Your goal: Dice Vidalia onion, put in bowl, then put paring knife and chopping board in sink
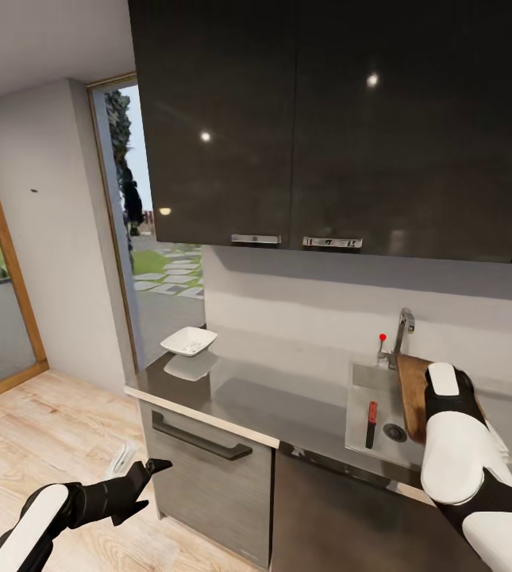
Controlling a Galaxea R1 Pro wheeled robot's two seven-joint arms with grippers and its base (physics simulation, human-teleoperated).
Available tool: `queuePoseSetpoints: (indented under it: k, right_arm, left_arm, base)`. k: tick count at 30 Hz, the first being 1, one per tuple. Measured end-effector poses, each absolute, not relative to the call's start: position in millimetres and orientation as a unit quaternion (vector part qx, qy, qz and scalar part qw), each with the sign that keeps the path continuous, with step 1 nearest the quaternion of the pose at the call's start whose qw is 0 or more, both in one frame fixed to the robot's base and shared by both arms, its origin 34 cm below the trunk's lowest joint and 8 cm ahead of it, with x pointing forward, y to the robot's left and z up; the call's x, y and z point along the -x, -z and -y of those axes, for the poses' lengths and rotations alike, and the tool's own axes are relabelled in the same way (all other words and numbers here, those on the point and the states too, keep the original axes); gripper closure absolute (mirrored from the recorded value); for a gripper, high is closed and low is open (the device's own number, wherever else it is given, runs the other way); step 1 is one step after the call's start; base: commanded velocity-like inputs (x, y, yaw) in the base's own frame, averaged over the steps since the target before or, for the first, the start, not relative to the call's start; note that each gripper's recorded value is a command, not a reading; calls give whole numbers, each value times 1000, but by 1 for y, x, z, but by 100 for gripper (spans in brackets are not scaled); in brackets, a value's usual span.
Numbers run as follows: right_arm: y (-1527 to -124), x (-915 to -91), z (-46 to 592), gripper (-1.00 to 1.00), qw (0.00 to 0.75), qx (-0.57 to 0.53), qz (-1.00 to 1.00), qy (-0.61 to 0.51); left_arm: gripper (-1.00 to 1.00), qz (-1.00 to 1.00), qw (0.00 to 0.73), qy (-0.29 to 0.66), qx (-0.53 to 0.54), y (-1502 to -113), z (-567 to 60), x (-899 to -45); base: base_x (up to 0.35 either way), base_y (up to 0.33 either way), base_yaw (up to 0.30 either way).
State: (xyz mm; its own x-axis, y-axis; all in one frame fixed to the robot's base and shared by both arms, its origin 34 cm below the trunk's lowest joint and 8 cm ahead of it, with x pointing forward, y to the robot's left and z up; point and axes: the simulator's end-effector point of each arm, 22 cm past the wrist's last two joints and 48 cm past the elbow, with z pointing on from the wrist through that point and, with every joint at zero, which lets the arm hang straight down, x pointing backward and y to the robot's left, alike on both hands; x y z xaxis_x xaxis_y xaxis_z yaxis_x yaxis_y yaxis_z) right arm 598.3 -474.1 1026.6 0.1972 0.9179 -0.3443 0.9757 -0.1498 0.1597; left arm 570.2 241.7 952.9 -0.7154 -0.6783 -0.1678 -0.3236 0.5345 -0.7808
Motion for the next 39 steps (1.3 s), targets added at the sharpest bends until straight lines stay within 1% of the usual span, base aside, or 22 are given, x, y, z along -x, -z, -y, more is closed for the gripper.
queuePoseSetpoints:
  k: [6,15,24,33,39]
  right_arm:
    - [-1025,-604,469,100,177,-760,-621,66]
    - [-1024,-601,476,100,187,-782,-590,70]
    - [-1014,-601,465,100,174,-773,-606,72]
    - [-993,-599,443,100,144,-757,-633,75]
    - [-982,-612,437,100,154,-742,-650,56]
  left_arm:
    - [-100,-844,233,380,297,-953,-241,-570]
    - [-100,-845,231,379,298,-950,-242,-568]
    - [-100,-849,218,374,303,-936,-240,-556]
    - [-100,-849,217,374,304,-934,-239,-554]
    - [-100,-849,216,375,304,-934,-238,-554]
  base:
    - [0,0,0]
    - [2,-2,0]
    - [54,-56,0]
    - [61,-148,0]
    - [6,-14,0]
